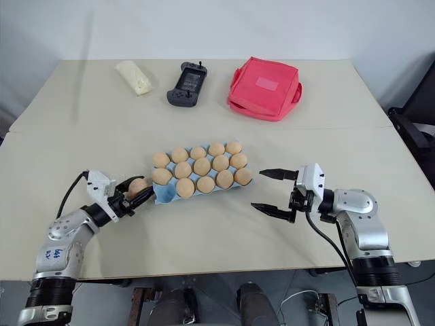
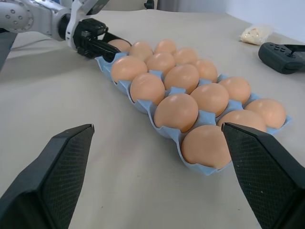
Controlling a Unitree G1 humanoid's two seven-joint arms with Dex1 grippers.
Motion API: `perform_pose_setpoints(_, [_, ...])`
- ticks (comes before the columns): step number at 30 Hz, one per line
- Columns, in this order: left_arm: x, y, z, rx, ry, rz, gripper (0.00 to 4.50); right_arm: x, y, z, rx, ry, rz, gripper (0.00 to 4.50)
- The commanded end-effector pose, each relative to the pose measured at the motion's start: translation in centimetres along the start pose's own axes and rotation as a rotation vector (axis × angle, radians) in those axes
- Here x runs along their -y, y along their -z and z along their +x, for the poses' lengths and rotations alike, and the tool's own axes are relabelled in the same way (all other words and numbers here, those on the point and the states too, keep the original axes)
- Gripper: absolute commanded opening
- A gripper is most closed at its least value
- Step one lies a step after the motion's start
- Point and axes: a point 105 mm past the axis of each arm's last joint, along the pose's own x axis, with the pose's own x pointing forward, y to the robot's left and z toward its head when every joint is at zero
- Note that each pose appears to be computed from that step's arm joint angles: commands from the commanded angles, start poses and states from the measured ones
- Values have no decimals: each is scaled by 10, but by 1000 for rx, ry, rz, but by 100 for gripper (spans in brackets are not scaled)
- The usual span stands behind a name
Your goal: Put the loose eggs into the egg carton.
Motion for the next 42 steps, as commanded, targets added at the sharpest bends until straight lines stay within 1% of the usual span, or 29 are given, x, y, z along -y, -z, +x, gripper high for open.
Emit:
perform_pose_setpoints(1, [1,-22,-18,74,26,64,200,-3,-9,2,29,-6,-28,450])
perform_pose_setpoints(4, [18,-35,-19,103,118,86,200,-3,-8,2,24,-5,-27,450])
perform_pose_setpoints(7, [33,-46,-10,124,193,102,200,-3,-7,2,20,-4,-27,450])
perform_pose_setpoints(10, [42,-51,3,135,236,115,200,-3,-6,3,17,-5,-28,450])
perform_pose_setpoints(12, [45,-53,14,132,259,119,200,-4,-6,4,16,-6,-30,450])
perform_pose_setpoints(14, [48,-49,27,114,282,121,200,-4,-6,4,16,-3,-30,450])
perform_pose_setpoints(17, [56,-43,37,87,336,121,200,-5,-6,5,17,1,-29,450])
perform_pose_setpoints(19, [61,-40,39,74,371,126,274,-7,-6,6,18,2,-28,450])
perform_pose_setpoints(20, [59,-40,39,73,357,137,299,-7,-6,6,18,3,-27,450])
perform_pose_setpoints(23, [52,-43,28,77,327,142,394,-7,-6,6,20,11,-27,450])
perform_pose_setpoints(25, [46,-49,18,91,302,139,446,-7,-6,5,18,16,-29,450])
perform_pose_setpoints(28, [39,-55,0,79,284,161,446,-6,-6,3,13,21,-32,450])
perform_pose_setpoints(33, [18,-62,-30,38,213,199,446,-2,-3,-2,0,28,-34,450])
perform_pose_setpoints(39, [-12,-50,-57,-27,69,196,446,10,1,-10,-21,62,-34,450])
perform_pose_setpoints(42, [-19,-42,-66,-56,17,201,446,16,3,-13,-22,86,-34,450])
